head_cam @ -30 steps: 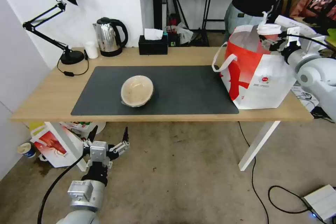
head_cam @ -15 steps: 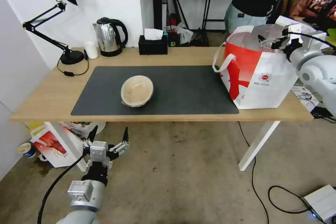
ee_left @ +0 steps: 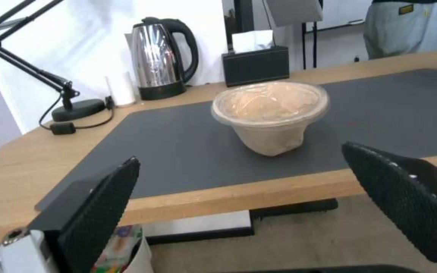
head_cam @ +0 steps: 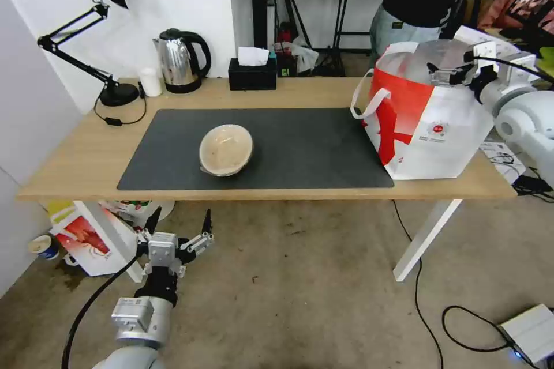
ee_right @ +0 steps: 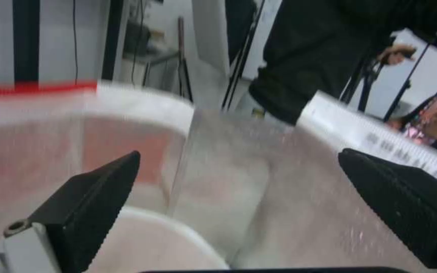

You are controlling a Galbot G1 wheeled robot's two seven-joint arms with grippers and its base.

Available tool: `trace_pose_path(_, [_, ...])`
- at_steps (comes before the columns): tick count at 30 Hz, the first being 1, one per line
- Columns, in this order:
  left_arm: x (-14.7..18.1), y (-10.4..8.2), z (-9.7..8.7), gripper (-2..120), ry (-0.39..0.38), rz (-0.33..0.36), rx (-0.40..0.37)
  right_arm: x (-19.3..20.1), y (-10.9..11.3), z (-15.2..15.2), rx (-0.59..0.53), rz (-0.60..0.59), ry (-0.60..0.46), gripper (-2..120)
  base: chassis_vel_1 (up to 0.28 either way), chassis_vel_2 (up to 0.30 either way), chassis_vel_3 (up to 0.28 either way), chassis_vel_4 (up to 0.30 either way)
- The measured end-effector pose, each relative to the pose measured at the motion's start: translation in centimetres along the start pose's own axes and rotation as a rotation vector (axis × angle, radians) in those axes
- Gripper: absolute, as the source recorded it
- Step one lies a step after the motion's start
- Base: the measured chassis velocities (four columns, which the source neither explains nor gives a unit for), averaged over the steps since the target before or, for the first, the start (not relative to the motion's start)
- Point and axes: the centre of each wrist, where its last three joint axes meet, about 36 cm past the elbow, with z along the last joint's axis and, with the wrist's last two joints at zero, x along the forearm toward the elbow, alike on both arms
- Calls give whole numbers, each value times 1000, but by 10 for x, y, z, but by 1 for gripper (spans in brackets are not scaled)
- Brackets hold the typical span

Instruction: Pick up the trash from the table and place it into the takeout bag.

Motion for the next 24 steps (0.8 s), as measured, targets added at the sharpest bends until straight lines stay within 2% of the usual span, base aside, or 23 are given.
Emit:
trace_pose_path(2, [0,0,0,100,0,0,0,2,-1,-2,-19,0,-32,100,0,0,0,0])
trace_pose_path(4, [0,0,0,100,0,0,0,3,2,-6,-53,8,-164,100,0,0,0,0])
trace_pose_path(5, [0,0,0,100,0,0,0,3,2,-6,-53,8,-164,100,0,0,0,0])
trace_pose_path(9, [0,0,0,100,0,0,0,9,11,-23,-155,58,-348,100,0,0,0,0])
trace_pose_path(14, [0,0,0,100,0,0,0,20,21,-41,-228,75,-447,100,0,0,0,0])
trace_pose_path(17, [0,0,0,100,0,0,0,39,41,-55,-270,72,-516,100,0,0,0,0])
trace_pose_path(18, [0,0,0,100,0,0,0,39,41,-55,-270,72,-516,100,0,0,0,0])
trace_pose_path(21, [0,0,0,100,0,0,0,69,67,-64,-312,50,-584,100,0,0,0,0])
trace_pose_path(23, [0,0,0,100,0,0,0,76,73,-64,-317,42,-593,100,0,0,0,0])
trace_pose_path(24, [0,0,0,100,0,0,0,87,84,-59,-325,23,-603,100,0,0,0,0])
